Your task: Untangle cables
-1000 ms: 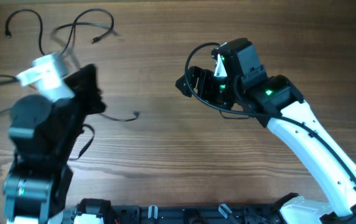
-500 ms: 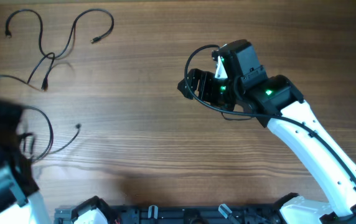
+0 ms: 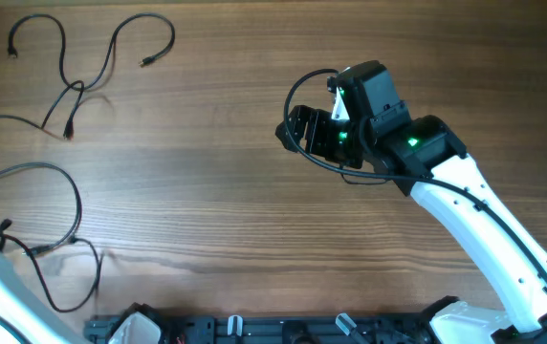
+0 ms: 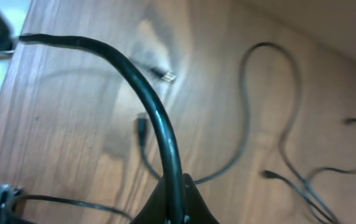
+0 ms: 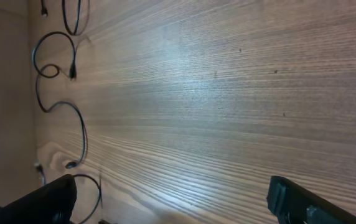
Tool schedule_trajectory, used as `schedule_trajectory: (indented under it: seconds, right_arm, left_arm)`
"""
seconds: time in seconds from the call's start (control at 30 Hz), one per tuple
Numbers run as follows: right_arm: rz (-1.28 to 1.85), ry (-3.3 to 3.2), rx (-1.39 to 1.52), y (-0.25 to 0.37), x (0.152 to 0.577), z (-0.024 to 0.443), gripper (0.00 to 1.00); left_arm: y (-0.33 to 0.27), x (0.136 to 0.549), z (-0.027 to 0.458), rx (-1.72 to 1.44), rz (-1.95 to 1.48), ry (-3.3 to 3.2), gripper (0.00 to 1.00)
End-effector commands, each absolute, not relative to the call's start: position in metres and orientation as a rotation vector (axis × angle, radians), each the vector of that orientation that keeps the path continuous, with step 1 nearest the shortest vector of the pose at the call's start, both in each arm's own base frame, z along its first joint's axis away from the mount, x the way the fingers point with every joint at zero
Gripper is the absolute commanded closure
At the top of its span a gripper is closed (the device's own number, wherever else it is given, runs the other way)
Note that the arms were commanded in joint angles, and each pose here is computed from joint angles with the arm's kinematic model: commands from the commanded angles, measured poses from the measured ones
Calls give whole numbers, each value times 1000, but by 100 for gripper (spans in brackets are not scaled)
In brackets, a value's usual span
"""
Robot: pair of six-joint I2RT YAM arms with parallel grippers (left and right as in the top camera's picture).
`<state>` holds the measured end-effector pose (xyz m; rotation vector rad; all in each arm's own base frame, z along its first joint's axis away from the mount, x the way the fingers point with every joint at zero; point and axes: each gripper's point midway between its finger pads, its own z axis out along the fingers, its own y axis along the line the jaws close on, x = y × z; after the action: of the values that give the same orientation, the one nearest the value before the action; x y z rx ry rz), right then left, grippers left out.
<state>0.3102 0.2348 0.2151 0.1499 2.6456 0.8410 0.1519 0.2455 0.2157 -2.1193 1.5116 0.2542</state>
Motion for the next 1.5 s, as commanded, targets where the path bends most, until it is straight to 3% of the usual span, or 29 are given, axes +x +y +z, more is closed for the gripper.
schedule_trajectory:
  seconds: [0.0,0.4,0.63,1.03,1.47]
  right_arm:
    - [827,2614,119,235,314,221,0]
    - [821,2621,112,234,313,220,0]
    - [782,2611,129,230,317,219,0]
    - [780,2616,129,230,316,218,0]
    - [786,2608,131,230,317,219,0]
  left_arm:
    - [250,152,187,-2259,266,1526,96]
    - [269,163,135,-2455,279,1461,96]
    - [252,192,102,-2482,32,1647,96]
    - [265,163,62,-2580,304,1674,96]
    - [254,144,23,-2727,376,1733,96]
